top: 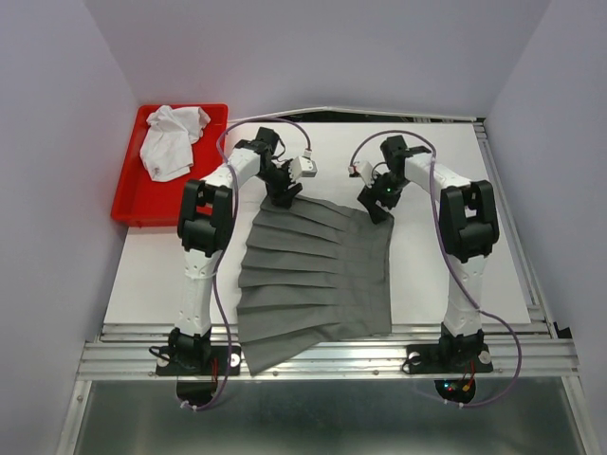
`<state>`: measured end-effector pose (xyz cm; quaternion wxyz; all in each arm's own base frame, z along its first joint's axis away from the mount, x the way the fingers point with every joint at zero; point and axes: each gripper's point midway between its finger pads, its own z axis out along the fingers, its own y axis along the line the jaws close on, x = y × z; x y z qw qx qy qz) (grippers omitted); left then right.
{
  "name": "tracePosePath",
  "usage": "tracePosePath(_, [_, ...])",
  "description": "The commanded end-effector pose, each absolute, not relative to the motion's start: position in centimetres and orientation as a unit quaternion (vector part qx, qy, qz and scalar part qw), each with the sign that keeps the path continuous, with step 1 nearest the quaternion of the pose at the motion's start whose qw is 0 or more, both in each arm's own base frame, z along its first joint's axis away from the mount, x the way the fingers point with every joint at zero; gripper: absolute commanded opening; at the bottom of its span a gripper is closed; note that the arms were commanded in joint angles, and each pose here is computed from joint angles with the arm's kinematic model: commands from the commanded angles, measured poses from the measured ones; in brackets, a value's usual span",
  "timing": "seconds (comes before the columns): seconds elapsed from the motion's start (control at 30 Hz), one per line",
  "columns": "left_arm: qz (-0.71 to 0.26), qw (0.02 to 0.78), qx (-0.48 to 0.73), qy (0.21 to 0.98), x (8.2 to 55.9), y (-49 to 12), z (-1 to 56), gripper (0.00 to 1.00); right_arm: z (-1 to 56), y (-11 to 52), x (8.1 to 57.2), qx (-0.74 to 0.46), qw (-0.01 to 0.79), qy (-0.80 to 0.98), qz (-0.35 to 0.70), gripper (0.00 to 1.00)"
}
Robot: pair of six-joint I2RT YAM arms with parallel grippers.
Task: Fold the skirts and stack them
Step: Fold the skirt
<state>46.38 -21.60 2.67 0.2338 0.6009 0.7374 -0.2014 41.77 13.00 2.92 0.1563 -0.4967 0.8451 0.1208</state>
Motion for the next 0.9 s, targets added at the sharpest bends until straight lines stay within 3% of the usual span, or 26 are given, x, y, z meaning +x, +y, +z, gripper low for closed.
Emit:
tracePosePath(0.0, [-0.201,0.181,0.599,0.753,43.7,-20.1,1.8,0.66,2.3,12.5,40.3,-0.481,0.104,0.852,0.180,0.72])
tracePosePath(0.17, [-0.203,0.188,0.591,0.758,44.0,-20.1,2.9,0.68,1.1,13.4,38.1,-0.474,0.065,0.847,0.233,0.56])
tracePosePath(0.33, [-0.228,0.207,0.592,0.745,44.1,-20.6,5.4,0.83,0.4,13.2,37.8,-0.480,0.054,0.844,0.235,0.45])
tracePosePath(0.37, [-0.229,0.217,0.592,0.741,44.4,-20.8,6.2,0.84,0.3,13.2,38.2,-0.484,0.062,0.842,0.229,0.38])
tracePosePath(0.43, [-0.230,0.236,0.590,0.737,44.9,-21.2,7.7,0.85,0.3,13.0,38.7,-0.491,0.074,0.841,0.217,0.28])
tracePosePath(0.67, [-0.233,0.276,0.586,0.726,46.8,-22.1,10.6,0.88,0.2,12.4,40.6,-0.524,0.114,0.830,0.150,0.08])
tracePosePath(0.87, [-0.234,0.279,0.581,0.728,47.8,-22.4,9.9,0.88,1.0,12.9,41.6,-0.537,0.143,0.822,0.124,0.01])
